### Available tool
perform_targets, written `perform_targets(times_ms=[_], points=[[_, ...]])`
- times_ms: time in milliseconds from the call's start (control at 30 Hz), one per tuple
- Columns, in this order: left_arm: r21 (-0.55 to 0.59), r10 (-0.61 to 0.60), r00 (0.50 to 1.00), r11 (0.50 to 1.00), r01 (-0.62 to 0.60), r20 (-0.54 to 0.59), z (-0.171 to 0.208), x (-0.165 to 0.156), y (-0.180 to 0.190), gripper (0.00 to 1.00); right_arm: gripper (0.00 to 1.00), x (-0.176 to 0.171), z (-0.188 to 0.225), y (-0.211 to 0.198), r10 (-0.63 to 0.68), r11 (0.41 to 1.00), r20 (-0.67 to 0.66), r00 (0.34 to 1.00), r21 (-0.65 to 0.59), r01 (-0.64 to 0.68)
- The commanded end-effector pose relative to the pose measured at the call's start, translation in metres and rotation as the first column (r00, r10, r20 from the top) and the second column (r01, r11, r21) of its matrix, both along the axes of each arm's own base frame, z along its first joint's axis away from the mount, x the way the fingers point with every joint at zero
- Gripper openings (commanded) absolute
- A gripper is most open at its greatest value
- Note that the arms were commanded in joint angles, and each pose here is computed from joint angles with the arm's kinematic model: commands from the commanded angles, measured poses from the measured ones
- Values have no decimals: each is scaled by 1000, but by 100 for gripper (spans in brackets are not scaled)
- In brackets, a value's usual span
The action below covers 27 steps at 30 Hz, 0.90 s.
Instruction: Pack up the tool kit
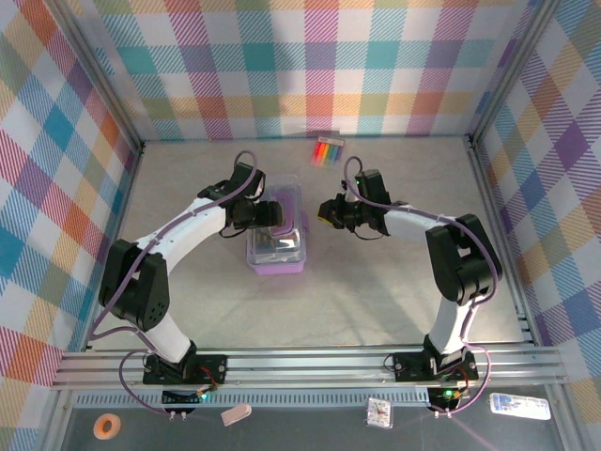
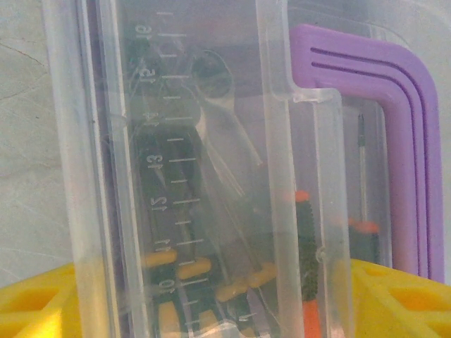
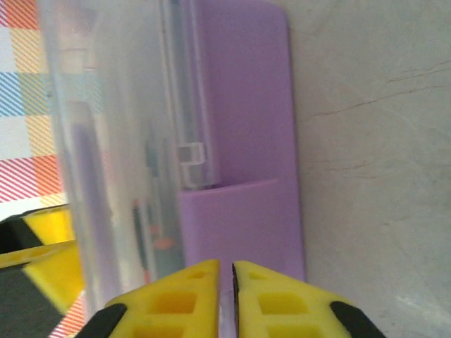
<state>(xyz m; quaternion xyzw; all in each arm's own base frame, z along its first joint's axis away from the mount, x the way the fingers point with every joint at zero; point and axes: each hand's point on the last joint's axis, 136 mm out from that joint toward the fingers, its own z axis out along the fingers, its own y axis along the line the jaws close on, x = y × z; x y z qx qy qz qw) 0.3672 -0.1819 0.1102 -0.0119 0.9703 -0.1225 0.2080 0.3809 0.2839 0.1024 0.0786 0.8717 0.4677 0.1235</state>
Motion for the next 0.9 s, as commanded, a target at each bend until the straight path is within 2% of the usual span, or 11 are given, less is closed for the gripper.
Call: perform_targets(times_ms=[0,367,867], points=[[111,-20,927,992,67,-375,-104,-74,19,58,10,2,-18,2,10,1000,-39,999,-11,-10],[97,-32,927,993,73,-373,-104,-75,15,58,12,9,-31,23,36,999,-70,997,22,-34],[83,-54,930,992,90,-363,-103,-73,3,58,14,-11,-42,52,83,996,-76,994,26,-81]])
